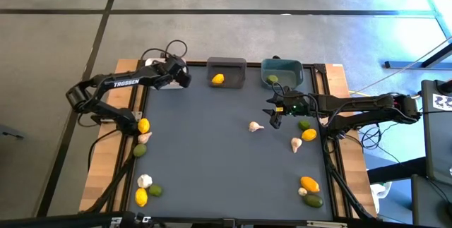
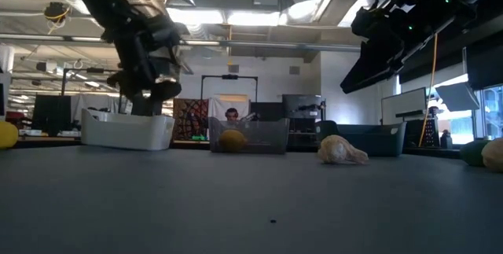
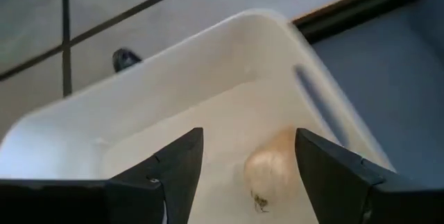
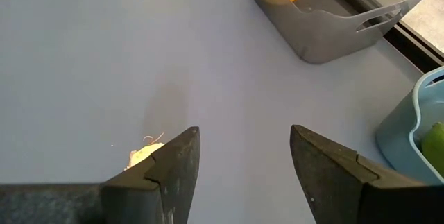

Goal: Sort produce into baskets
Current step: Put the garlic into the white bin

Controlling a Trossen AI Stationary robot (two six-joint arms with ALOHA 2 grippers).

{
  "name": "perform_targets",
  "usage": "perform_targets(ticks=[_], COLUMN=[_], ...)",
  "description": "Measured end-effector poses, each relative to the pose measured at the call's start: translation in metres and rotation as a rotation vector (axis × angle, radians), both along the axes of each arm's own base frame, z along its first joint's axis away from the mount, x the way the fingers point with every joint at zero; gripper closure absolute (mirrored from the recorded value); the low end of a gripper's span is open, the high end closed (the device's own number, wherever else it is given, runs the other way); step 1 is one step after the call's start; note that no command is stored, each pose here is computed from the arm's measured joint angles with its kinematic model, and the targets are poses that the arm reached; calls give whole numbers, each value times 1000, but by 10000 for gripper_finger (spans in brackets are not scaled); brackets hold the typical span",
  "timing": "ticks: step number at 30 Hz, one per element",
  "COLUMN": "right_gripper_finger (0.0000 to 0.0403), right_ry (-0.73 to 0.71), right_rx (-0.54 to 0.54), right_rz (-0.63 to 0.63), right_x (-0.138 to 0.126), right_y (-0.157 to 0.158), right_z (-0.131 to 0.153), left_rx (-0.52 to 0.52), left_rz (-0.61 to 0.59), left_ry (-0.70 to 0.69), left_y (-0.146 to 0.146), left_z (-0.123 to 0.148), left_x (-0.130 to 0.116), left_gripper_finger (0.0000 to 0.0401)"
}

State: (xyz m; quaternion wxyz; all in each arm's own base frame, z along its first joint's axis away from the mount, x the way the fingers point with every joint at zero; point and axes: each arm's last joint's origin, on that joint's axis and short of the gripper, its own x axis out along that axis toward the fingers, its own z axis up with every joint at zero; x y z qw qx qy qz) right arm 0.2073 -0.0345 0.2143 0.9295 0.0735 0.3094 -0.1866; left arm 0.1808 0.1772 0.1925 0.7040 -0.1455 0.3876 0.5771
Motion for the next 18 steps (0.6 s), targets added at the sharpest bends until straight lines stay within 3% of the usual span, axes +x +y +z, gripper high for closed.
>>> perform_targets(ticks=[10, 18], right_gripper_finger=[181, 181], right_ry=[0, 1], right_rx=[0, -8], right_rz=[0, -8], right_x=[0, 0], right_y=[0, 0], right_z=[0, 0], left_rx=[21, -56], left_rz=[-114, -256], left_ry=[-38, -144], left_y=[-30, -68], left_z=[55, 75], left_x=[7, 11], left_gripper_finger=[178, 178])
